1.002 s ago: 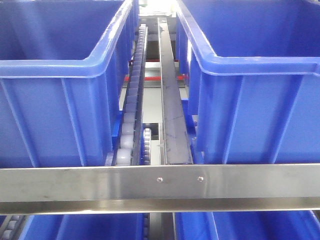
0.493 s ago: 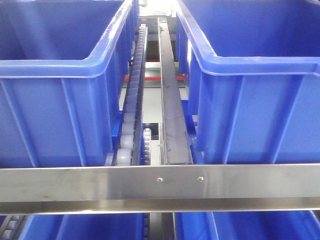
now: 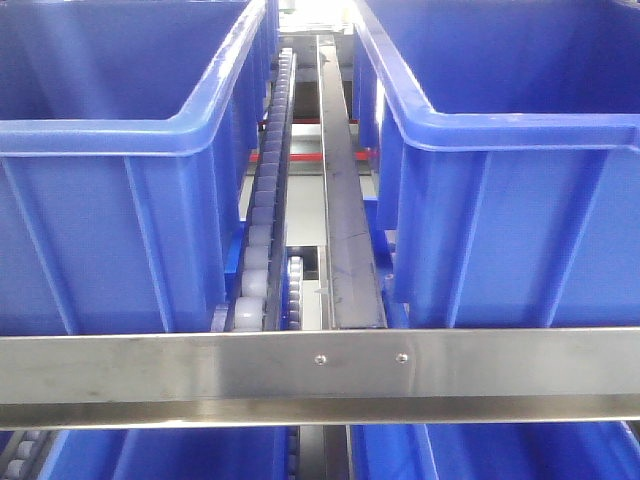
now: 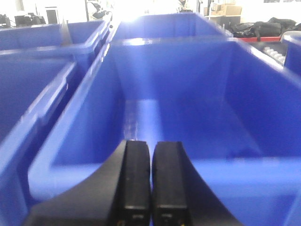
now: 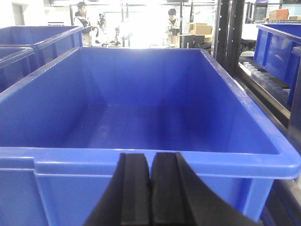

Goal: Pick and sort blue part to right shelf

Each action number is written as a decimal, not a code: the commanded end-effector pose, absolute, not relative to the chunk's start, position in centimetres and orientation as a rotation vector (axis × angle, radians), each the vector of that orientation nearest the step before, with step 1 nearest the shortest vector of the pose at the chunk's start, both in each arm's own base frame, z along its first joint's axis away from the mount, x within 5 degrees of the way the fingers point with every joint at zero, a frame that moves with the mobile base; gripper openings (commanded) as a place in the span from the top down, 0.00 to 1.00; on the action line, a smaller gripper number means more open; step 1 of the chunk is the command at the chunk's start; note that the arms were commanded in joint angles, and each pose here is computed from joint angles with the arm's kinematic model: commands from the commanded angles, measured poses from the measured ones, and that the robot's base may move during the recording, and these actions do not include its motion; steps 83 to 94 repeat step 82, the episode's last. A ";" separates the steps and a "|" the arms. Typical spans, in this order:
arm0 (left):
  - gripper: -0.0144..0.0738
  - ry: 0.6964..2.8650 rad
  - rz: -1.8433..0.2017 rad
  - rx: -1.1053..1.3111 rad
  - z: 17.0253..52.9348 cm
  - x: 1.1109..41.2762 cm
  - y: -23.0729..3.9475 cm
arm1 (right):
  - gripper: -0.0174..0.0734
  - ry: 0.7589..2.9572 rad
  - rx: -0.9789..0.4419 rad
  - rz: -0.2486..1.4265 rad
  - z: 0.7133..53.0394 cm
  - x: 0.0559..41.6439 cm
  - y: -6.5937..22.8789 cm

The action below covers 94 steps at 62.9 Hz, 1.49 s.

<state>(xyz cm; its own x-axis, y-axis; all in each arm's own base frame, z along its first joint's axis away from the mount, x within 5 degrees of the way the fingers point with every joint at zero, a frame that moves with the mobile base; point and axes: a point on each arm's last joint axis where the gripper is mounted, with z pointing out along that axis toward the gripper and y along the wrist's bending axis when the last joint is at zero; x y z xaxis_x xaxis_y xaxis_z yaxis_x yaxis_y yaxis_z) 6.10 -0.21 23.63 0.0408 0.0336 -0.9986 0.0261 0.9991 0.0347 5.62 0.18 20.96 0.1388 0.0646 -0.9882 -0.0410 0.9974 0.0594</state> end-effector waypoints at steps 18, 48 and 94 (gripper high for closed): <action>0.70 1.458 -0.027 -0.015 20.7 5.5 0.0 | 0.75 1.295 0.020 0.074 22.6 5.1 0.1; 0.70 1.456 -0.027 -0.015 20.7 5.5 0.0 | 0.75 1.298 0.020 0.074 22.6 5.1 0.1; 0.70 1.456 -0.028 -0.017 20.7 5.5 0.0 | 0.75 1.298 0.020 0.074 22.6 5.1 0.1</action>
